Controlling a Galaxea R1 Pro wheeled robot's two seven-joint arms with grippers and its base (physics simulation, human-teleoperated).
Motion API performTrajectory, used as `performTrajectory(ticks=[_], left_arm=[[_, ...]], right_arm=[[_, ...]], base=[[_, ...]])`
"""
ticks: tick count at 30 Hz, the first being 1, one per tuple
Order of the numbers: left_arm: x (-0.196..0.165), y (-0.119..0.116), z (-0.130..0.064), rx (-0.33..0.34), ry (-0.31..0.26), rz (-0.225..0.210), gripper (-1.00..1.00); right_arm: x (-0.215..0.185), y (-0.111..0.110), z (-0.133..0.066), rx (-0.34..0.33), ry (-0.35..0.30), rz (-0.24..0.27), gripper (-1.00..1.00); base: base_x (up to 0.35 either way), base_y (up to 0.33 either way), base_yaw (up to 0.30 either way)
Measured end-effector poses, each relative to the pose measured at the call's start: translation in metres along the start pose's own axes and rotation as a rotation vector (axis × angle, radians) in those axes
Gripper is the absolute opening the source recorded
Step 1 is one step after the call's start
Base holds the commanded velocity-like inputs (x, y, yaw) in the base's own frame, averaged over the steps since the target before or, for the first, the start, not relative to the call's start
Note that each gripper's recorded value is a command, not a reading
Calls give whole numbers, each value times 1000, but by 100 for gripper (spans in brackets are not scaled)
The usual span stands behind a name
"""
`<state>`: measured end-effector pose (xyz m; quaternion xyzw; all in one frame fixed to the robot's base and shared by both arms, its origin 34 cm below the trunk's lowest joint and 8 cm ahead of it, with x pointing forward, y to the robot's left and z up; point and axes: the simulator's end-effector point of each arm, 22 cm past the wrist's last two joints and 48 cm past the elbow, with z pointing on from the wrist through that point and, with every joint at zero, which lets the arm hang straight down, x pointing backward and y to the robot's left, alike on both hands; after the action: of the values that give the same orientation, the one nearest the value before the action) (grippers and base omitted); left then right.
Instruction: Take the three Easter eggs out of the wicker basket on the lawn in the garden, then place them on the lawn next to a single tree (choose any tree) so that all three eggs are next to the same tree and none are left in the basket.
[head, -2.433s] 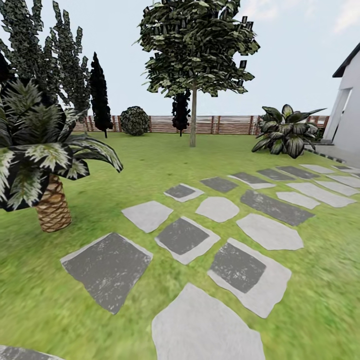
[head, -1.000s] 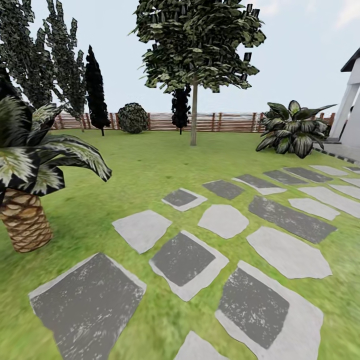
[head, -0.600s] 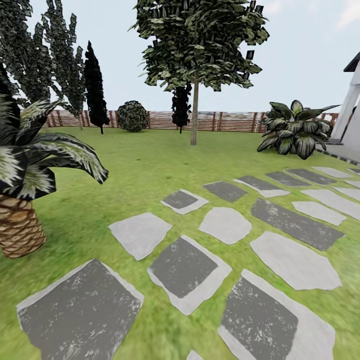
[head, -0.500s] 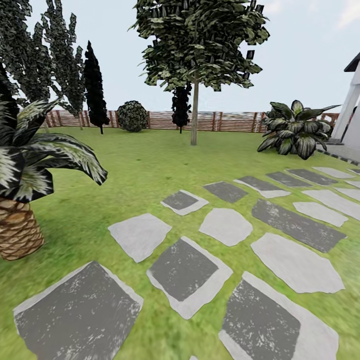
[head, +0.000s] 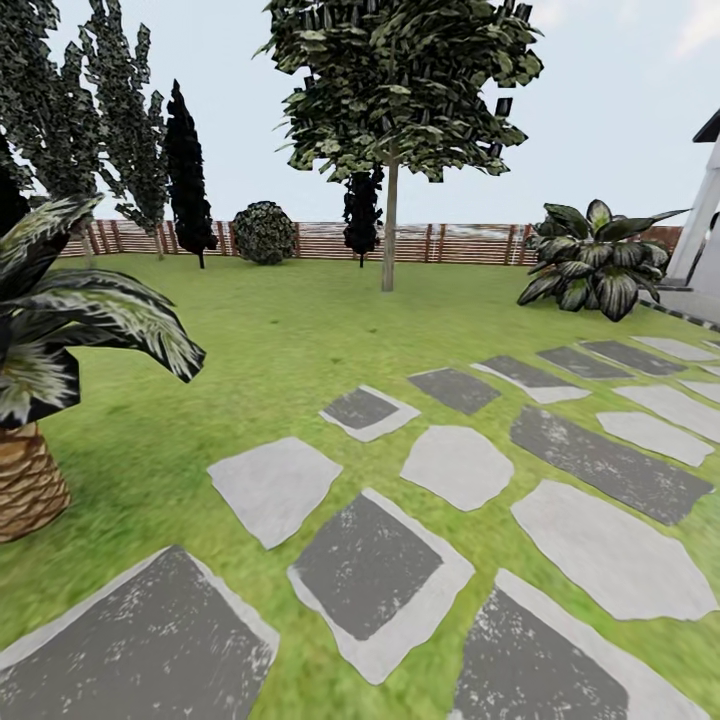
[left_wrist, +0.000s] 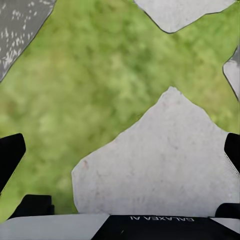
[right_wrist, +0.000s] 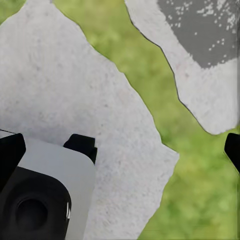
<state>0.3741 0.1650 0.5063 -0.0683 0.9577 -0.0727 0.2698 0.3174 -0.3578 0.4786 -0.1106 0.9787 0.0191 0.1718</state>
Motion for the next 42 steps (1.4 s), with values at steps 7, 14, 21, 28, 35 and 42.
performTrajectory(ticks=[7,14,21,28,35,42], left_arm=[[0,0,0,0,0,0,100],[0,0,0,0,0,0,100],[0,0,-2,1,-5,1,100],[0,0,0,0,0,0,100],[0,0,0,0,0,0,100],[0,0,0,0,0,0,100]], right_arm=[[0,0,0,0,0,0,100],[0,0,0,0,1,1,100],[0,2,-2,-1,-5,3,100],[0,2,0,-3,-1,4,100],[0,2,0,-2,0,4,100],[0,2,0,-2,0,4,100]], base=[[335,0,0],[335,0,0],[335,0,0],[335,0,0],[335,0,0],[335,0,0]])
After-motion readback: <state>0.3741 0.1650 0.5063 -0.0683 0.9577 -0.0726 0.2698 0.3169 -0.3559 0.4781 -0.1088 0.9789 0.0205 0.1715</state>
